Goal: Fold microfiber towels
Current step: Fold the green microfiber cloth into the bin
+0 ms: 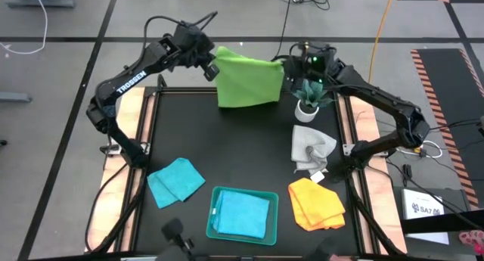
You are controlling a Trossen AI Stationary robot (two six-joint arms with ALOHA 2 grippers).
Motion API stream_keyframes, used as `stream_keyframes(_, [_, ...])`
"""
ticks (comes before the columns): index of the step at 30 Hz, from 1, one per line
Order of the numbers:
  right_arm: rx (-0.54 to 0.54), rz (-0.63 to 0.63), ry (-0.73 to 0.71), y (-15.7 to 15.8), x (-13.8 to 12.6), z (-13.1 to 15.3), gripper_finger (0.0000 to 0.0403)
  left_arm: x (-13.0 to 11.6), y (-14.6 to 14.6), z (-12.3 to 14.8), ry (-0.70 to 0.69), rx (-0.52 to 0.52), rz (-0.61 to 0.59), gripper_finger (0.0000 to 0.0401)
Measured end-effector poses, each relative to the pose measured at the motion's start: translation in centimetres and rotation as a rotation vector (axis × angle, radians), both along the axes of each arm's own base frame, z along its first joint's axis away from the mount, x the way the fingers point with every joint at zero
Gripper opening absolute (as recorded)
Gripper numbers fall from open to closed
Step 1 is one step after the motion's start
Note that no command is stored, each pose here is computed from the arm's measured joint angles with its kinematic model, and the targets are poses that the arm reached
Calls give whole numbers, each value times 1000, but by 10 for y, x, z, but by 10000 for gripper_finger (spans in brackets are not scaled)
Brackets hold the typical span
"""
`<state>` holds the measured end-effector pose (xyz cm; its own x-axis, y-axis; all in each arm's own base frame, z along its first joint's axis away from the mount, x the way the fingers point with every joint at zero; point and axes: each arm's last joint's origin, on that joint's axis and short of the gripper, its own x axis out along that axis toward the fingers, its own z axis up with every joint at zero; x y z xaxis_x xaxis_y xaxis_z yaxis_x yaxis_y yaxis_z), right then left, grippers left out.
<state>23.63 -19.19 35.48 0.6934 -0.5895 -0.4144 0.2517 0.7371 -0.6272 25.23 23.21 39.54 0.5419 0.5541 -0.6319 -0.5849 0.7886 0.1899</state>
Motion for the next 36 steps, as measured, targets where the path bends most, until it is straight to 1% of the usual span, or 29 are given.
stream_keyframes(5, [87, 55, 28, 21, 12, -7, 0, 2, -12, -7, 39, -107, 2, 1])
stream_keyframes(9, [200, 130, 39, 38, 19, -13, 0, 3, -27, -15, 94, -225, -13, 1])
stream_keyframes(16, [405, 198, 102, 66, 24, -24, 0, 16, -59, -21, 150, -327, -42, 1])
stream_keyframes(20, [541, 239, 151, 82, 24, -30, 0, 24, -81, -26, 189, -388, -53, 0])
stream_keyframes(23, [617, 253, 186, 93, 24, -34, 0, 33, -99, -37, 209, -426, -70, 0])
stream_keyframes(26, [670, 274, 220, 104, 25, -36, 0, 40, -116, -53, 250, -467, -80, 0])
stream_keyframes(31, [715, 301, 280, 122, 27, -43, 0, 48, -146, -88, 333, -527, -73, 0])
stream_keyframes(34, [779, 334, 311, 133, 28, -58, 0, 48, -158, -100, 371, -535, -56, 0])
stream_keyframes(36, [811, 331, 311, 141, 30, -72, 0, 48, -163, -105, 388, -544, -50, 0])
